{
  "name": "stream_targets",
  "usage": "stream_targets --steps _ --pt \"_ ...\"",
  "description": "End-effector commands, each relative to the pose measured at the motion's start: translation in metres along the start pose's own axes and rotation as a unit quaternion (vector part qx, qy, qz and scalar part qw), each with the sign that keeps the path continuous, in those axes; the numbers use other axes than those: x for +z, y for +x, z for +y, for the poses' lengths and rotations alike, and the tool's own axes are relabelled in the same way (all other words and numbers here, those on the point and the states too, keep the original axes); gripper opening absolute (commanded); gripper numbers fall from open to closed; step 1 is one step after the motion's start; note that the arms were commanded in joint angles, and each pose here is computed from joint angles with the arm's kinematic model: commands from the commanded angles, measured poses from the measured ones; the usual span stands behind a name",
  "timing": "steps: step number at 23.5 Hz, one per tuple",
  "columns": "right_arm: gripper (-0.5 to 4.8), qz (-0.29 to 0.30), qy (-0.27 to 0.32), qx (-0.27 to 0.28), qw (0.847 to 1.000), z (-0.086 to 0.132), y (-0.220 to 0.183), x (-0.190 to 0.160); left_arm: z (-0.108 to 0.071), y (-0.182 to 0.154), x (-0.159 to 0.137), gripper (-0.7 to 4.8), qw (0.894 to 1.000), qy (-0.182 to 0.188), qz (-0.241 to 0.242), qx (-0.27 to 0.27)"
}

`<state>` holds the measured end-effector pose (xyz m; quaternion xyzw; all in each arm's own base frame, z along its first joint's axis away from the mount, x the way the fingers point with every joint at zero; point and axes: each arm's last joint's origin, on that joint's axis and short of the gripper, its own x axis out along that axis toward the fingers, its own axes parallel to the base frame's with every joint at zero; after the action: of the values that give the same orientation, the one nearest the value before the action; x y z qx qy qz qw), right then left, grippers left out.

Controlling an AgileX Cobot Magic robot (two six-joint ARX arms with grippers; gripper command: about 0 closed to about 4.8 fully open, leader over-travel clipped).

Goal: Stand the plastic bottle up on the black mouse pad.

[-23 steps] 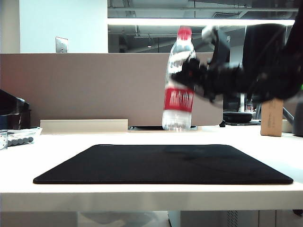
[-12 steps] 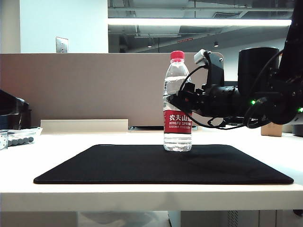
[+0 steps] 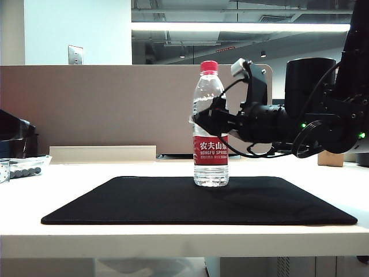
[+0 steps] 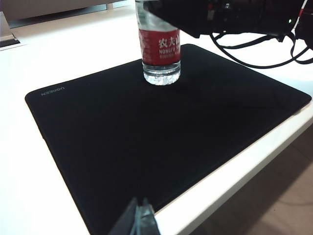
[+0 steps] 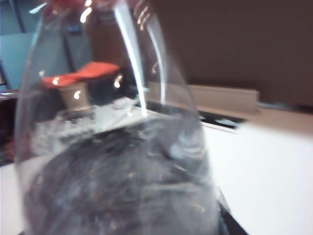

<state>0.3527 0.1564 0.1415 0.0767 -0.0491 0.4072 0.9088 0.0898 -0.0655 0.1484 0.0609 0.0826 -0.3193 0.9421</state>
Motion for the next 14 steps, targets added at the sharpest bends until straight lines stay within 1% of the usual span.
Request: stream_targets --steps 1,2,3,4,6,8,12,13,14 --pt "3.97 -0.019 -0.007 0.006 1.000 0.001 0.001 0.007 0.000 0.000 0.003 -0.04 1.000 0.002 -0.008 0.000" --pt "4.21 -0.020 -0.007 0.005 1.000 0.001 0.001 0.007 0.000 0.000 0.003 -0.04 1.000 0.002 -0.008 0.000" --pt "4.66 -0.022 -0.008 0.003 1.000 0.001 0.001 0.008 0.000 0.000 0.003 -0.04 1.000 0.002 -0.008 0.000" --pt "4.79 -0.028 -0.009 -0.007 1.000 0.001 0.002 0.011 0.000 0.000 0.003 -0.04 1.000 0.002 -0.008 0.000" --pt "4.79 -0.046 -0.015 -0.024 0.999 0.001 0.002 0.023 0.000 0.000 0.003 -0.04 1.000 0.002 -0.008 0.000" --pt "4.79 -0.064 -0.022 -0.030 0.997 0.003 0.002 0.036 0.000 0.000 0.003 -0.04 1.000 0.002 -0.008 0.000" --pt "4.79 -0.102 -0.038 -0.024 0.994 0.009 0.001 0.066 0.000 0.000 0.003 -0.04 1.000 0.002 -0.008 0.000" --pt "4.79 -0.120 -0.046 -0.021 0.991 0.012 -0.001 0.081 0.000 0.000 0.003 -0.04 1.000 0.002 -0.008 0.001" --pt "4.79 -0.128 -0.049 -0.019 0.990 0.014 -0.002 0.087 0.000 0.000 0.003 -0.04 1.000 0.002 -0.009 0.001"
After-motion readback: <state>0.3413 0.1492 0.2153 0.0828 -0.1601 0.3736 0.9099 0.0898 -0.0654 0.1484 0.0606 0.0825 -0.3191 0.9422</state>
